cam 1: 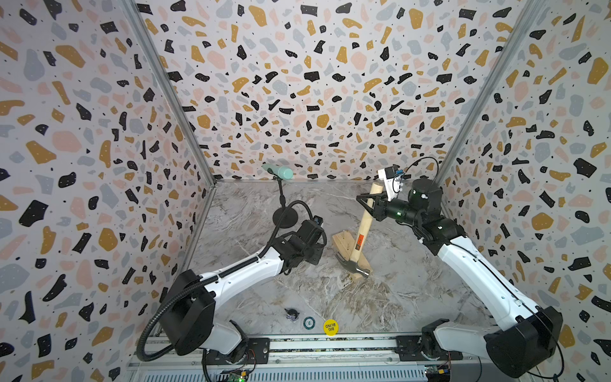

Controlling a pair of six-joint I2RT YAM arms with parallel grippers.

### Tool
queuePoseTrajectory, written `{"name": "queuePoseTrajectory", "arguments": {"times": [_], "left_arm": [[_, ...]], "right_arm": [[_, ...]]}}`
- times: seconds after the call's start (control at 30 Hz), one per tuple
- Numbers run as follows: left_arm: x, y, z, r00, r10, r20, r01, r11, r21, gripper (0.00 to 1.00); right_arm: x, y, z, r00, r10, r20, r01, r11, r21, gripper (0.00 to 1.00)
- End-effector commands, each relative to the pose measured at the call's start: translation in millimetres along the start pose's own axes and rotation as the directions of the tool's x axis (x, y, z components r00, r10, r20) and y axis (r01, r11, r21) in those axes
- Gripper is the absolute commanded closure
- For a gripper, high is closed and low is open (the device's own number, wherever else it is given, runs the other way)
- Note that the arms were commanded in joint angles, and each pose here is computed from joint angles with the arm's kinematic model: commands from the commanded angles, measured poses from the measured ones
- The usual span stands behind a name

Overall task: Use a claw hammer to pull out a nail
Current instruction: Place the nail at the center of the board.

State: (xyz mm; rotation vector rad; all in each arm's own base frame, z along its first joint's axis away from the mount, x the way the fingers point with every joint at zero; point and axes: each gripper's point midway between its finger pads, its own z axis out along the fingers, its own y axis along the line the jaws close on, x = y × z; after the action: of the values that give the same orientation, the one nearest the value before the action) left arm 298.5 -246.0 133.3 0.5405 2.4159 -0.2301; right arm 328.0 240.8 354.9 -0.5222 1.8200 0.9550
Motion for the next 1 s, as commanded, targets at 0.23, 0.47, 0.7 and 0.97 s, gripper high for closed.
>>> {"name": "queuePoseTrajectory", "arguments": {"times": [0.23,0.47,0.7,0.97], "left_arm": [[-1.5,10.8,13.7,0.997,-0.080,0.003,0.080,0.996,-0.034,1.00],[6.5,12.6,21.2,0.996,-0.092,-0.017,0.092,0.995,-0.041,1.00],[20.1,13.9,34.3,0.993,-0.103,-0.063,0.099,0.994,-0.053,1.00],[35.4,10.9,49.8,0.987,-0.116,-0.110,0.112,0.993,-0.042,1.00]], "right_arm": [[-47.4,44.1,-24.5,0.975,-0.177,0.134,0.172,0.984,0.047,1.00],[-42.5,58.4,-23.3,0.961,-0.239,0.140,0.233,0.971,0.053,1.00],[-36.0,77.8,-20.0,0.936,-0.319,0.150,0.314,0.948,0.058,1.00],[-30.9,97.6,-25.8,0.899,-0.392,0.196,0.389,0.920,0.056,1.00]]}}
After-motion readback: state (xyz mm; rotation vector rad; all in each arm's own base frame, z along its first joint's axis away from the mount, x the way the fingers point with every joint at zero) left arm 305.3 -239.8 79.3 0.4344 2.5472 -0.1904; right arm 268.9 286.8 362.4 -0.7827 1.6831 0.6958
